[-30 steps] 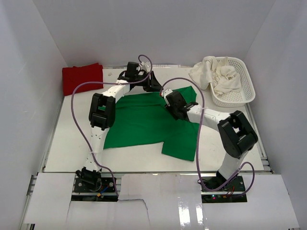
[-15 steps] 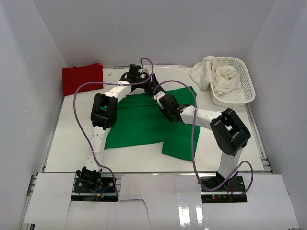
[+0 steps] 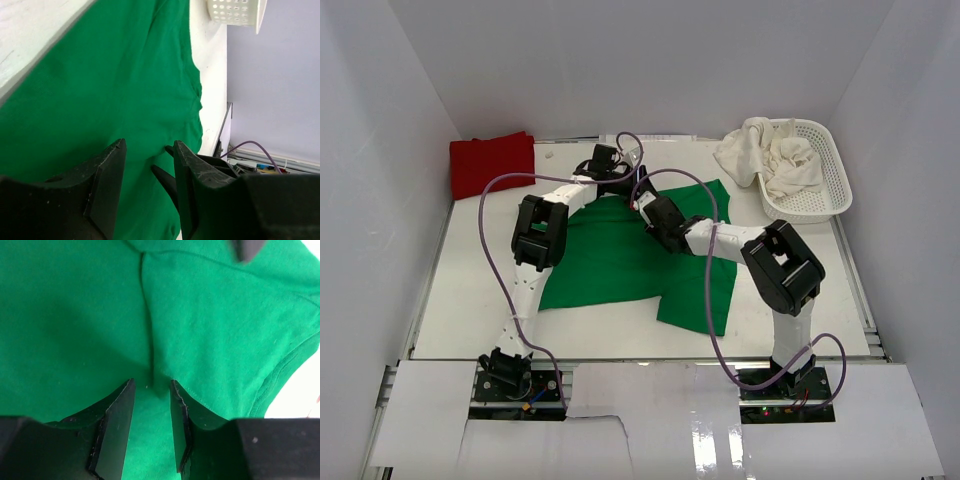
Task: Fold and stack the t-shirts
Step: Fold the flattened tshirt in 1/3 of the way
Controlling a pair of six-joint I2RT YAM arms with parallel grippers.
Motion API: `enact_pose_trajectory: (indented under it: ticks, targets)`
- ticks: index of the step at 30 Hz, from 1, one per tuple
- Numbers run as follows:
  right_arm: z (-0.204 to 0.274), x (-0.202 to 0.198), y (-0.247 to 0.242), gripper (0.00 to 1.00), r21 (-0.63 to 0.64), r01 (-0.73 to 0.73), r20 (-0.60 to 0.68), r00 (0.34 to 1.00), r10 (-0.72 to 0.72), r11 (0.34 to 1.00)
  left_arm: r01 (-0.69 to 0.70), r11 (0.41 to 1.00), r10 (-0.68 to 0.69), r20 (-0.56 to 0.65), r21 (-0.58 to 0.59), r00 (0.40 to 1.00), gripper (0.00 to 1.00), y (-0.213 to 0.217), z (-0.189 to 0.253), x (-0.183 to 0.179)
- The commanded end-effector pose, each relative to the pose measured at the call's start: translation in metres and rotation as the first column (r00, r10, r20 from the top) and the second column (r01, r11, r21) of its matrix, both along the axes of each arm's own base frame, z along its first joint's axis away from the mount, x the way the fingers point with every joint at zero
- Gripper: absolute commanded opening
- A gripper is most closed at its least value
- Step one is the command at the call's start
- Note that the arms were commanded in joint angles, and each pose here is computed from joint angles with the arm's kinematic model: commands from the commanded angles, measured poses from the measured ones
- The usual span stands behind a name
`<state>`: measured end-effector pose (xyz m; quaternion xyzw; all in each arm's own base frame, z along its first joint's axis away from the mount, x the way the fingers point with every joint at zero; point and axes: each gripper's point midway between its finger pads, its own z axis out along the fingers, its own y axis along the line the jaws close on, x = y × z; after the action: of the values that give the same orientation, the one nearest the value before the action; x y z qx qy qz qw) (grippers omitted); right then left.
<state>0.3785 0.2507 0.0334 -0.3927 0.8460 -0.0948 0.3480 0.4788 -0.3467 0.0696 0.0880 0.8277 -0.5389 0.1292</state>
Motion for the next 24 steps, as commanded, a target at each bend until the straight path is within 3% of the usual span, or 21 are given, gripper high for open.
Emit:
enact_pose_trajectory:
  ticks: [1,14,24]
  targets:
    - [0.017,0.019,0.015,0.4,0.032,-0.003,0.071,0.998,0.001,0.999,0.029,1.0,-0.029,-0.007,-0.007,1.0,0.53,-0.003,-0.003,-0.008]
    - [0.011,0.025,0.007,0.3,0.029,0.02,0.063,0.998,-0.022,0.999,0.033,0.999,-0.032,-0.027,0.008,0.999,0.53,0.0,-0.014,-0.014]
    - [0.015,0.029,0.004,0.12,0.034,0.034,0.071,0.997,-0.037,0.999,0.024,0.998,-0.021,-0.045,0.052,0.999,0.52,0.004,-0.027,-0.016]
